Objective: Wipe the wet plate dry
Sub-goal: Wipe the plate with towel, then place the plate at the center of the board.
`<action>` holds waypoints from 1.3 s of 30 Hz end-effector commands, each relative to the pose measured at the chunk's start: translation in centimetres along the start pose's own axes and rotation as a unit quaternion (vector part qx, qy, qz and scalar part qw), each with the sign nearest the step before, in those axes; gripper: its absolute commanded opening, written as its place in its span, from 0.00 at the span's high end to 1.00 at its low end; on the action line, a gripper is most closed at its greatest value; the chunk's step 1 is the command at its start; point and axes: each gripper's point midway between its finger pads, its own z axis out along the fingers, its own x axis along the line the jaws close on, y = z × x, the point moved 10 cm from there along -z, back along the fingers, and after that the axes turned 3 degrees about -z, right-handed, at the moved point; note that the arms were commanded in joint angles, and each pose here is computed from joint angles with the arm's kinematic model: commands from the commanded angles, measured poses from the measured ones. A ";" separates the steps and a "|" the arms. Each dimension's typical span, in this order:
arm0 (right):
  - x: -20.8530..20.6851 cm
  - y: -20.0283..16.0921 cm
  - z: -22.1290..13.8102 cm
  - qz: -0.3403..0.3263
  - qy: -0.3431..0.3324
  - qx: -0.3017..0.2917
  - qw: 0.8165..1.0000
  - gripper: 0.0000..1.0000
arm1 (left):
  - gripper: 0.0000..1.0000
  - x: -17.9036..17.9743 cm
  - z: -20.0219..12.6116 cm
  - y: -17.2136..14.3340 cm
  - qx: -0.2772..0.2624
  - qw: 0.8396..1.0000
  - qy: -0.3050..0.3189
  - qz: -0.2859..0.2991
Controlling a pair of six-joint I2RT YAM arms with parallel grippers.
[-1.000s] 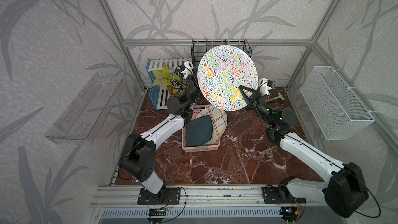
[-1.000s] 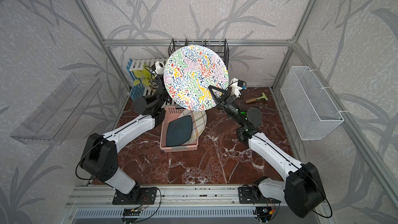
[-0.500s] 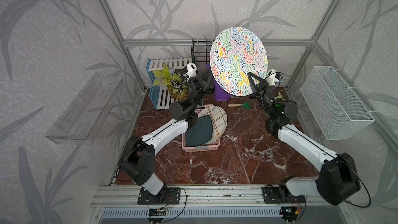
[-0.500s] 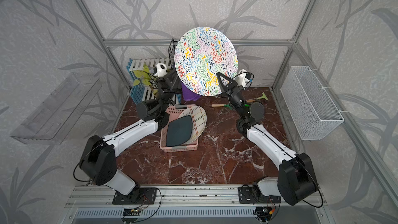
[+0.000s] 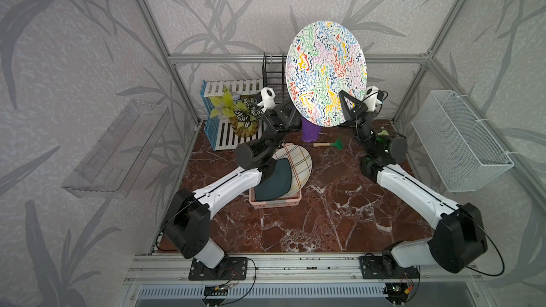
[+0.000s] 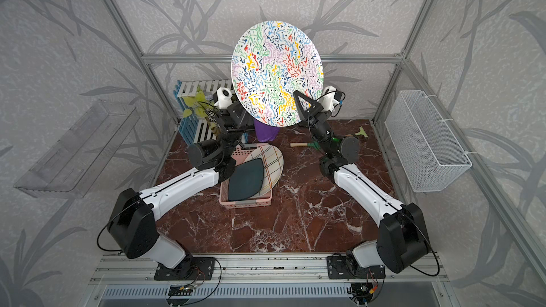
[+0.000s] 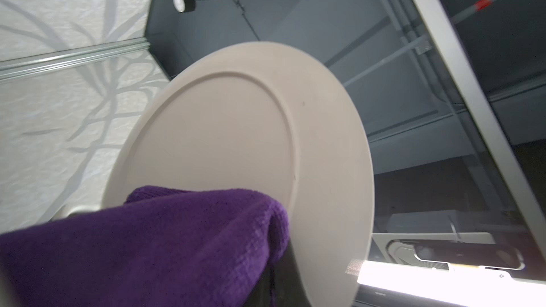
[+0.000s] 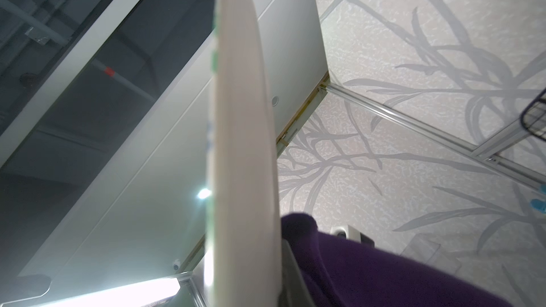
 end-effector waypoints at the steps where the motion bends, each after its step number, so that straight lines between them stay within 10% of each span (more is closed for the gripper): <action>1: -1.4 3.0 -3.1 -0.031 -0.112 -0.040 0.992 1.00 | 1.00 -5.4 -0.7 -1.0 0.064 0.980 0.039 0.186; 4: 0.1 2.9 -7.4 -0.091 -0.236 -0.053 0.966 1.00 | 1.00 -5.0 -2.1 -0.2 0.060 0.904 0.254 0.339; 8: 1.3 0.6 -13.8 -0.162 -0.447 -0.050 0.878 1.00 | 1.00 -4.8 -5.9 1.8 0.028 0.798 0.421 0.430; 11: 1.3 -0.4 -18.2 -0.159 -0.521 -0.073 0.835 1.00 | 1.00 -4.2 -9.2 3.8 -0.004 0.768 0.477 0.428; 17: -2.1 -1.8 -23.7 -0.082 -0.570 -0.080 0.814 1.00 | 1.00 -2.2 -13.9 6.4 -0.051 0.695 0.595 0.400; 25: -9.0 -2.3 -24.9 0.007 -0.573 0.005 0.820 1.00 | 1.00 -0.6 -19.8 8.0 -0.102 0.627 0.685 0.357; 35: -15.7 -4.3 -26.7 0.011 -0.641 0.086 0.762 1.00 | 1.00 0.4 -23.3 8.2 -0.122 0.589 0.725 0.335; 39: -17.9 -5.3 -29.1 0.028 -0.673 0.113 0.730 0.97 | 1.00 0.7 -24.0 8.1 -0.124 0.600 0.721 0.325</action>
